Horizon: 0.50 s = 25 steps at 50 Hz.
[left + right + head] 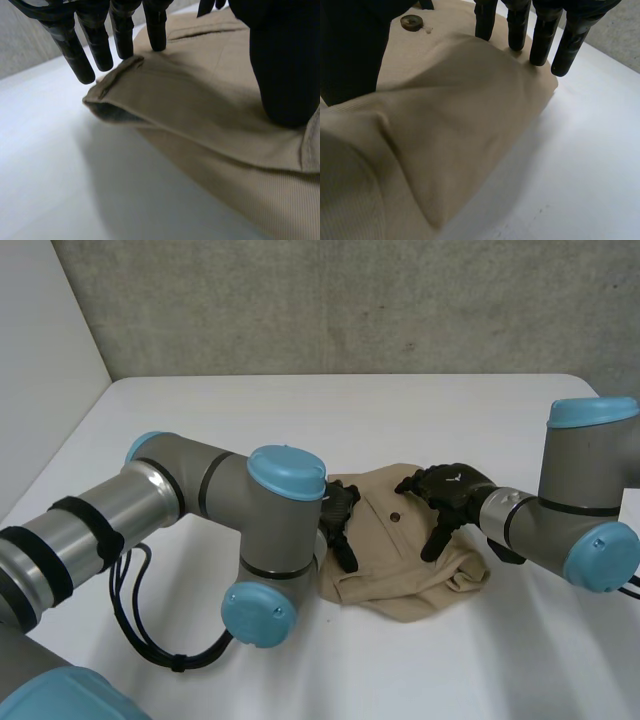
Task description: Fold the shorts.
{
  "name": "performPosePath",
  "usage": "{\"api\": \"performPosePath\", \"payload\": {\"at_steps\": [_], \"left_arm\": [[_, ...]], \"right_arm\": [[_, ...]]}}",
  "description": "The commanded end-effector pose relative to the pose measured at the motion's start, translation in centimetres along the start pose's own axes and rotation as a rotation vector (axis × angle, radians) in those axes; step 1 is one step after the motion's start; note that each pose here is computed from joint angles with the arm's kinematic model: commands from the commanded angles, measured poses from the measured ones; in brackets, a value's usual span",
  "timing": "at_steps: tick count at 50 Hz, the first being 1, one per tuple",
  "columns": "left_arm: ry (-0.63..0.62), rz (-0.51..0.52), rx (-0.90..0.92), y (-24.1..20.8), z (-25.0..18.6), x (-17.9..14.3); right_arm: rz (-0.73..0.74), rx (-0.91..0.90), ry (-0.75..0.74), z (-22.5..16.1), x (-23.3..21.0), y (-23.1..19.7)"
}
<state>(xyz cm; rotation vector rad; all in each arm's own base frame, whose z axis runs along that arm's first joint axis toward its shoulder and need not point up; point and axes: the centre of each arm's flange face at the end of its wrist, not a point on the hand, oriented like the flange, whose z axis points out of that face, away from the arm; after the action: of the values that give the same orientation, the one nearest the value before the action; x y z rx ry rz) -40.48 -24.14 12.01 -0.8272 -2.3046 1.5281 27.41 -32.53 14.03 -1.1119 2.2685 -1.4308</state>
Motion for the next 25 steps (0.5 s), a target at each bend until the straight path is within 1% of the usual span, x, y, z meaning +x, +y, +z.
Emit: {"api": "performPosePath", "payload": {"at_steps": [1, 6, 9, 13, 14, 16, 18, 20, 21, 24, 25], "left_arm": [[-0.007, 0.026, -0.026, 0.5, 0.0, -0.2], [-0.008, 0.063, 0.001, -0.7, -0.5, -0.3], [-0.010, 0.062, 0.051, -2.7, -1.3, -0.5], [-0.015, 0.049, 0.126, -5.9, -3.2, -0.9], [-0.016, 0.045, 0.145, -6.8, -3.7, -1.0], [-0.020, 0.032, 0.193, -8.8, -5.4, -1.4], [-0.022, 0.023, 0.222, -10.0, -6.6, -1.7], [-0.040, 0.009, 0.268, -12.0, -8.6, -2.8], [-0.064, -0.002, 0.297, -13.2, -10.0, -4.0], [-0.109, -0.023, 0.342, -14.9, -12.1, -6.3], [-0.151, -0.038, 0.377, -16.1, -13.6, -8.0]], "right_arm": [[-0.002, 0.000, -0.006, 0.2, -0.1, 0.3], [-0.008, 0.012, -0.003, -0.1, -0.1, -0.2], [-0.012, 0.022, 0.003, -0.3, 0.0, -0.6], [-0.024, 0.084, 0.037, -1.8, 0.6, -2.7], [-0.037, 0.136, 0.063, -2.8, 0.9, -4.2], [-0.052, 0.189, 0.098, -3.7, 1.3, -5.6], [-0.060, 0.275, 0.179, -5.5, 2.1, -8.0], [-0.027, 0.345, 0.280, -7.6, 3.1, -10.2], [-0.012, 0.361, 0.308, -8.3, 3.3, -10.7], [0.036, 0.414, 0.417, -10.9, 4.3, -12.7], [0.040, 0.424, 0.435, -11.5, 4.4, -13.1]]}}
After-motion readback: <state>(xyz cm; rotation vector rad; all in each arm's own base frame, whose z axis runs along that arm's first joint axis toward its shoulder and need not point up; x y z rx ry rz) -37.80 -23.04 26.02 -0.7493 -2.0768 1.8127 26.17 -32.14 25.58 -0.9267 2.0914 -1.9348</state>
